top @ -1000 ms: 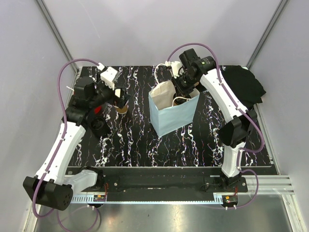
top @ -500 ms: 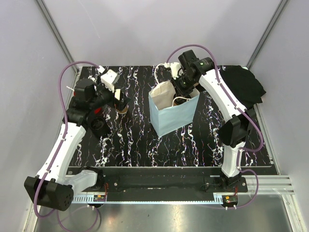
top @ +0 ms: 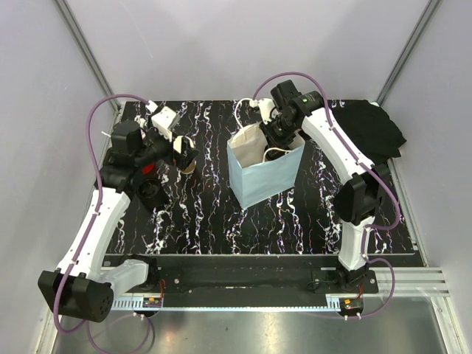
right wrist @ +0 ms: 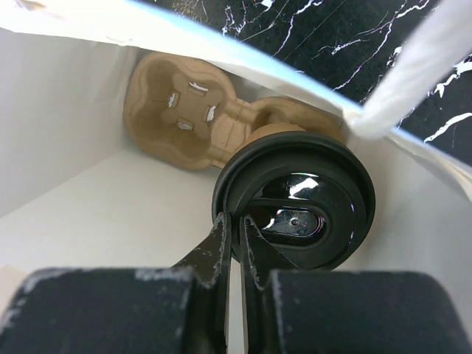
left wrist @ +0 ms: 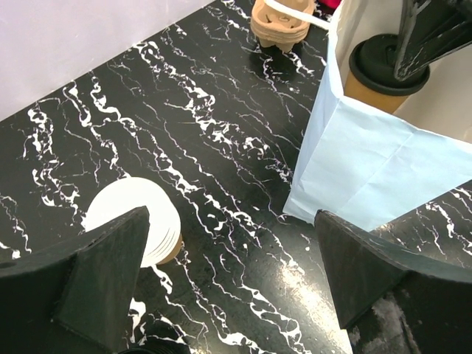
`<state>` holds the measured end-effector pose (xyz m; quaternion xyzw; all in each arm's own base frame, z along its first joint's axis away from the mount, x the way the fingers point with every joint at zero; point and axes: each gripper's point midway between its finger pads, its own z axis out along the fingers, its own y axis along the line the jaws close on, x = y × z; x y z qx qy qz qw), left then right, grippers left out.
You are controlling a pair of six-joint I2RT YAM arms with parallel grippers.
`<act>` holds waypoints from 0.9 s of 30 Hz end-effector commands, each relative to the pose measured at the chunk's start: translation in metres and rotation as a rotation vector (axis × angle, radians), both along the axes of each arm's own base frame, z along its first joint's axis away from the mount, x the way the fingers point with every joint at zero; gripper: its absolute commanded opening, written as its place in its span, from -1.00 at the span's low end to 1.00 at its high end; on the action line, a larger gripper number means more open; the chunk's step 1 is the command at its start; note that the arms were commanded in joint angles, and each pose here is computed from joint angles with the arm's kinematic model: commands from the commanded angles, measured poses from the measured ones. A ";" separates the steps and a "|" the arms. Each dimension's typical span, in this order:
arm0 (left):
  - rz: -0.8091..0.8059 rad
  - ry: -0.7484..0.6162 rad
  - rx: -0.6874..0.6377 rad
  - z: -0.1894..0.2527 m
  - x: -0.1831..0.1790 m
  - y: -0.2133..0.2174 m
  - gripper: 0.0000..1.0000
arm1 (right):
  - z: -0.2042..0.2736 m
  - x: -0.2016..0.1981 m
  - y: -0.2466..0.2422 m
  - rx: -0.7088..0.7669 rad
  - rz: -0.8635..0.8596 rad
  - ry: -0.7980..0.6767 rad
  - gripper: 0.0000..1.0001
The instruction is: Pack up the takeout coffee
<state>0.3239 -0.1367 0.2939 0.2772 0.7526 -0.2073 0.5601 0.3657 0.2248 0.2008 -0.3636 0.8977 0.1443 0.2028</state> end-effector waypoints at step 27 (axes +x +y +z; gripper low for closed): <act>-0.023 -0.035 -0.077 0.008 0.005 -0.006 0.97 | 0.007 0.001 -0.001 -0.003 0.024 -0.075 -1.00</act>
